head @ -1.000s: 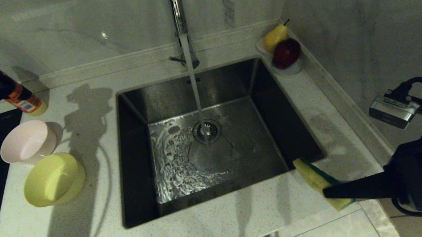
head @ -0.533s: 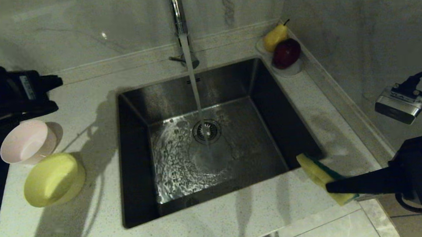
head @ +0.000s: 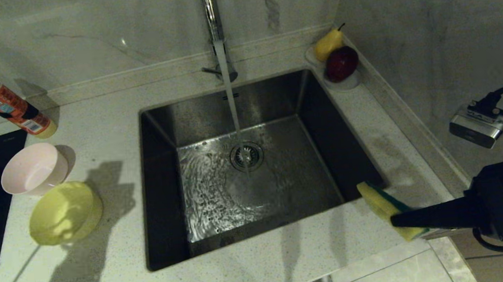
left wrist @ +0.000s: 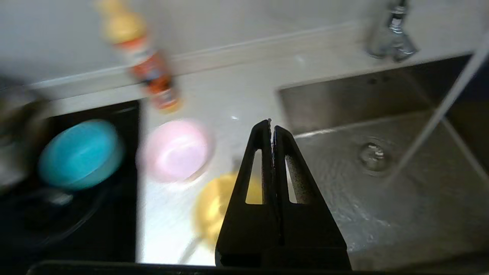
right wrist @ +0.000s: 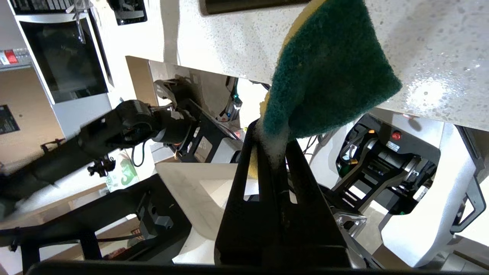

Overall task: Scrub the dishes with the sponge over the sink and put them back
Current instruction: Put down the sponge

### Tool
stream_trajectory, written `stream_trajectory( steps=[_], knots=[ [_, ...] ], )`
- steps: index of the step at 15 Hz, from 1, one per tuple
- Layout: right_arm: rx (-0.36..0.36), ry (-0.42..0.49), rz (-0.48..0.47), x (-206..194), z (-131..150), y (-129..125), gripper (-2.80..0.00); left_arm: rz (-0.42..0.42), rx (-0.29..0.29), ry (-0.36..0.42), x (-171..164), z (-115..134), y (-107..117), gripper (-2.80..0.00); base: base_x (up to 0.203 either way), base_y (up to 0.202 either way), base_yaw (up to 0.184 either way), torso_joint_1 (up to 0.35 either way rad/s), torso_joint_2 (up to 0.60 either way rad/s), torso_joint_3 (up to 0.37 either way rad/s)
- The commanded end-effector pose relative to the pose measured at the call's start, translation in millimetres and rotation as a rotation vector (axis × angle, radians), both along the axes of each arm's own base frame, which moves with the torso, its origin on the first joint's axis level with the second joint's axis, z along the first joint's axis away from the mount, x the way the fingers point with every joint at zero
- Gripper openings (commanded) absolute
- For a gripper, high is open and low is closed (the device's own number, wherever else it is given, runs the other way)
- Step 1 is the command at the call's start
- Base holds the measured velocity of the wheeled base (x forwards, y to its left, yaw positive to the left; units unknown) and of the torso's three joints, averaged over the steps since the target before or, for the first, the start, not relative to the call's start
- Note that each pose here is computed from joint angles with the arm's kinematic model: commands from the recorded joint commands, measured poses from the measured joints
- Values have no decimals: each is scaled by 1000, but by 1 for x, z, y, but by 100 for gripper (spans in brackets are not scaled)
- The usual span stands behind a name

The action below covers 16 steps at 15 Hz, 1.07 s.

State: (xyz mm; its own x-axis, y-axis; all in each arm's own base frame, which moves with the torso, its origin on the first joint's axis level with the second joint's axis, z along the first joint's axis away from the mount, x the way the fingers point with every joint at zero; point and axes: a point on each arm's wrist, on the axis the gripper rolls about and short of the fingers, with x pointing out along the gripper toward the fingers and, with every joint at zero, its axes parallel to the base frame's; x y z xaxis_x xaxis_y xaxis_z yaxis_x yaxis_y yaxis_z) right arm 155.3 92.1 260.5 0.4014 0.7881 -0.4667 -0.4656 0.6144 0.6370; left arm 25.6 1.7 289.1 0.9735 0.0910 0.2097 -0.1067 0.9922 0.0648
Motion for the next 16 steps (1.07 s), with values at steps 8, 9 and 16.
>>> stream_trajectory(
  steps=[8,9,16],
  knots=[
    [-8,-35,-34,-1,7,-2,-280,-7,14,100,-49,-186,0,-280,0,0,0,0,0,0],
    [-15,-42,-44,0,8,-2,-280,-15,17,108,-48,-201,0,-280,0,0,0,0,0,0],
    [-151,-189,-88,-4,11,-7,-280,-19,-12,106,-48,-206,0,-280,0,0,0,0,0,0]
  ],
)
